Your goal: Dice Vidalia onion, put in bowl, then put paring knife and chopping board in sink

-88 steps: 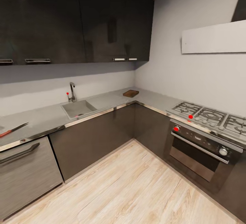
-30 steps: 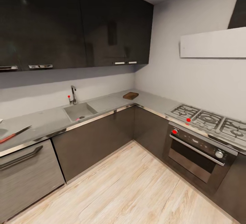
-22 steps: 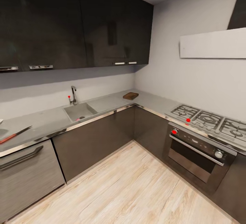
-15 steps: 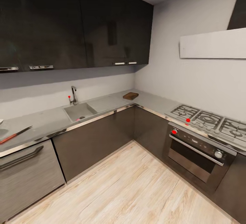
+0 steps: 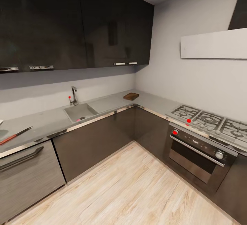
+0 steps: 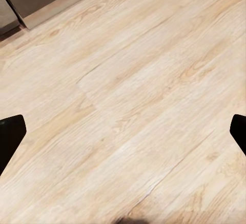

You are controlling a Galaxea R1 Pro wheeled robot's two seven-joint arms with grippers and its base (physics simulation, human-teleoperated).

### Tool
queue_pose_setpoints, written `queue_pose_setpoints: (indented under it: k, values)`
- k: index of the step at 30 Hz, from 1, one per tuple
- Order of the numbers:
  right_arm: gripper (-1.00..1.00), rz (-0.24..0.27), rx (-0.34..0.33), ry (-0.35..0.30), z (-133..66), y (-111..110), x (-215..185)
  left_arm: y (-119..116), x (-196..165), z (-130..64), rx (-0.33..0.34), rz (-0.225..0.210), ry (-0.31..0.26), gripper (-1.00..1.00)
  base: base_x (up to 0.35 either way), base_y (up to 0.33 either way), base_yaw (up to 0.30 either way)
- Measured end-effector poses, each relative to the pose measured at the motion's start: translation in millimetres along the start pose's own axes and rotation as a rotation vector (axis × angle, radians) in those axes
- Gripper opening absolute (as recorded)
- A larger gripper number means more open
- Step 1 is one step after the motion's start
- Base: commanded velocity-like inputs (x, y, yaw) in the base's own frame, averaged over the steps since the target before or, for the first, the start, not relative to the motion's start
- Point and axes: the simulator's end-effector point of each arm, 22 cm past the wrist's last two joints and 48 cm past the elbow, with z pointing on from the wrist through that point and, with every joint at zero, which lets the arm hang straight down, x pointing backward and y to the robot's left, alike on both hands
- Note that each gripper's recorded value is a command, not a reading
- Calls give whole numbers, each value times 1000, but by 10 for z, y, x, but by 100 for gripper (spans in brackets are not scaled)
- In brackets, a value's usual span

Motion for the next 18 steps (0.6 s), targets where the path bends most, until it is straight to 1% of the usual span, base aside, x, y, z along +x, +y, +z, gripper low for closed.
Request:
queue_pose_setpoints:
  k: [18]
  values:
    - [100,1,0,0,0,0,0,1,0,0,-1,-1,1,100,0,0,0]
